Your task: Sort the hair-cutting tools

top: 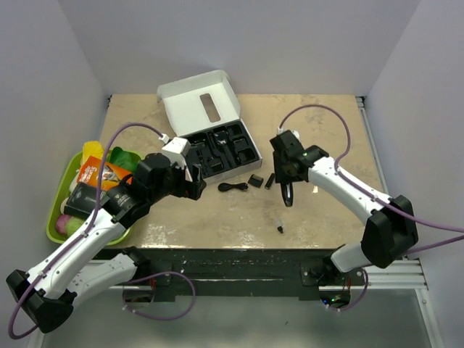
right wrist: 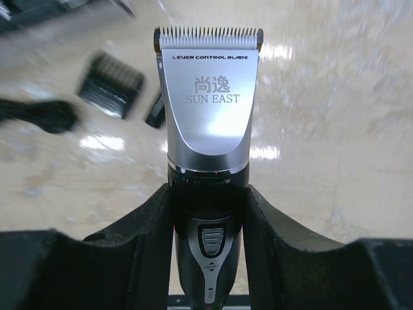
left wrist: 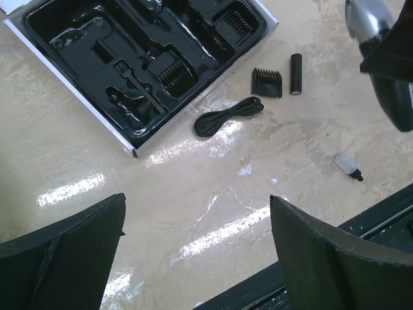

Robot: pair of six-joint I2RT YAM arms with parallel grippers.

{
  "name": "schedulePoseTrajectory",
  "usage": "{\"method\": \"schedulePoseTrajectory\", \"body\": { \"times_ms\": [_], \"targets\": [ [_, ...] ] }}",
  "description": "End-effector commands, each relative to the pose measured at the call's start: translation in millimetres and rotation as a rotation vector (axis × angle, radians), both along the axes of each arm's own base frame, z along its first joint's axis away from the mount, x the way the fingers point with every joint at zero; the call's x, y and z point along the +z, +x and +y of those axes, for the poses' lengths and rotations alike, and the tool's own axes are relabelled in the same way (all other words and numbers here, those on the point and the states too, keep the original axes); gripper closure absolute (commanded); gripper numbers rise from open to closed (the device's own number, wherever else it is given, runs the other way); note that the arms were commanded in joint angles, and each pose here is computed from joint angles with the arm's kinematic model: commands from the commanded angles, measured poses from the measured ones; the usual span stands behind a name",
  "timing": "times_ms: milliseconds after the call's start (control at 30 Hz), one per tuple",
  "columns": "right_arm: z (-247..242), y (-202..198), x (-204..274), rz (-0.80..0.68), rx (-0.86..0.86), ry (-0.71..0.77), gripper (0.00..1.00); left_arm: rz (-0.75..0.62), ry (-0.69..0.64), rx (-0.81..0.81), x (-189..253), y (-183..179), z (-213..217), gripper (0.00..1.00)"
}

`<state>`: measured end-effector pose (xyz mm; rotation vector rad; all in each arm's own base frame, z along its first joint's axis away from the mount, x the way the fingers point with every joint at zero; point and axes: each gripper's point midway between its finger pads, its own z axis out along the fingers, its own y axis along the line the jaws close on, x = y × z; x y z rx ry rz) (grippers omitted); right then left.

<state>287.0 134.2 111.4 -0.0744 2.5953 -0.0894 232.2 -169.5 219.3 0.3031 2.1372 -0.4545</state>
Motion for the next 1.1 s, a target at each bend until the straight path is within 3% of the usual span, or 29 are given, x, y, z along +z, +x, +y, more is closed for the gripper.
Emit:
{"method": "schedulePoseTrajectory", "body": {
  "times_ms": [0,267,533,767,1067],
  "targets": [
    [22,34,60,-0.104,0.086,0.042,1.0,-0.051,-0.035,-0.03,29,1,-6,0.03],
    [114,92,82,-0.124,0.313,0.271,1.0,-0.028,-0.024,-0.023,25,1,-5,0.04],
    [187,126,74,-0.184,0.475,0.284,1.0,-0.017,-0.02,-0.025,20,-2,-4,0.04],
    [213,148,60,-0.204,0.488,0.283,1.0,-0.013,-0.011,-0.024,17,-1,-4,0.04],
    [207,175,46,-0.252,0.387,0.217,1.0,0.002,-0.003,-0.031,11,-1,-5,0.04]
  ]
}}
